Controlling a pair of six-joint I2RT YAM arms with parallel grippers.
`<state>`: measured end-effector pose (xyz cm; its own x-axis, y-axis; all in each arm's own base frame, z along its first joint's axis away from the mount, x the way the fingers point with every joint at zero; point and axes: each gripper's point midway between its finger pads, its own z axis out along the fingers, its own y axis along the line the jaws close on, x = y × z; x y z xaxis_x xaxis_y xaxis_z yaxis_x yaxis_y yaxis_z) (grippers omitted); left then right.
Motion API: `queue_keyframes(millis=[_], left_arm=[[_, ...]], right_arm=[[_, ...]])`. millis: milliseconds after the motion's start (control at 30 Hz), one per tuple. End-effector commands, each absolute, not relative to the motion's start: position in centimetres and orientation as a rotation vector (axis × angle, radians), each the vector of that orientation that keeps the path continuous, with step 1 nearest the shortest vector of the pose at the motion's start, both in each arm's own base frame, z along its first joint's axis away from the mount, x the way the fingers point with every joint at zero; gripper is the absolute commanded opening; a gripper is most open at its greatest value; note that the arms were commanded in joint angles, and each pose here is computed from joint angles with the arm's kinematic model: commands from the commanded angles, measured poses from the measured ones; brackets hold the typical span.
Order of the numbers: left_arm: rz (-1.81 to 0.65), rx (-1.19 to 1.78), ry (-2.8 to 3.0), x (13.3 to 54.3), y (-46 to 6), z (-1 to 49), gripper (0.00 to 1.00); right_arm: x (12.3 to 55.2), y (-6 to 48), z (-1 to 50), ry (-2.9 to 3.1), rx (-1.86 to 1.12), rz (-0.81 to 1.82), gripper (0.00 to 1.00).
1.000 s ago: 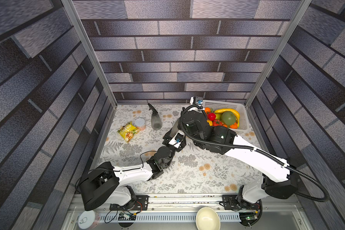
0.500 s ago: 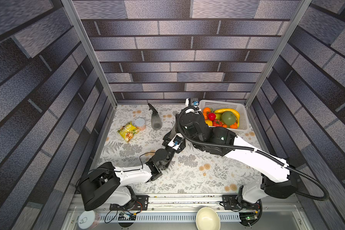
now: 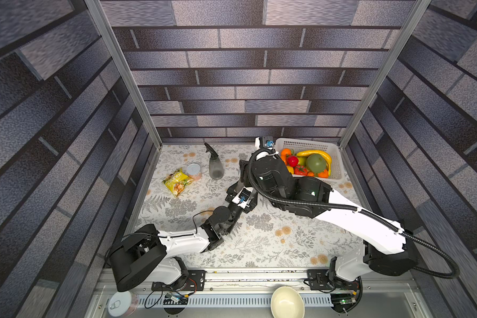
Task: Attach spray nozzles to spray bottles
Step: Screw the spray nozzle on the spray bottle.
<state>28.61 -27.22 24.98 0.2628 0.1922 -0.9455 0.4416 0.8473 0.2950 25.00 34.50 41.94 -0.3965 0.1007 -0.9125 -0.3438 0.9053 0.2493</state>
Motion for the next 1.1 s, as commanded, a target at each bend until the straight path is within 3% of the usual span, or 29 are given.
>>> queue_keyframes(millis=[0, 633, 800, 933, 1067], left_arm=[[-0.243, 0.531, 1.284, 28.3, -26.7, 26.3, 0.78], [-0.360, 0.486, 1.268, 28.1, -25.8, 26.7, 0.78], [-0.384, 0.507, 1.259, 27.8, -26.0, 26.7, 0.78], [-0.424, 0.531, 1.256, 27.3, -26.1, 26.7, 0.78], [-0.489, 0.580, 1.253, 26.3, -26.7, 26.9, 0.78]], right_arm=[[24.0, 34.0, 42.8, 1.916, -0.226, 0.502, 0.67], [21.0, 34.9, 47.5, 1.821, -0.391, 0.597, 0.73], [19.8, 34.3, 49.8, 1.746, -0.456, 0.653, 0.65], [19.2, 31.6, 51.5, 1.639, -0.500, 0.621, 0.51], [19.8, 28.7, 50.2, 1.637, -0.574, 0.680, 0.43]])
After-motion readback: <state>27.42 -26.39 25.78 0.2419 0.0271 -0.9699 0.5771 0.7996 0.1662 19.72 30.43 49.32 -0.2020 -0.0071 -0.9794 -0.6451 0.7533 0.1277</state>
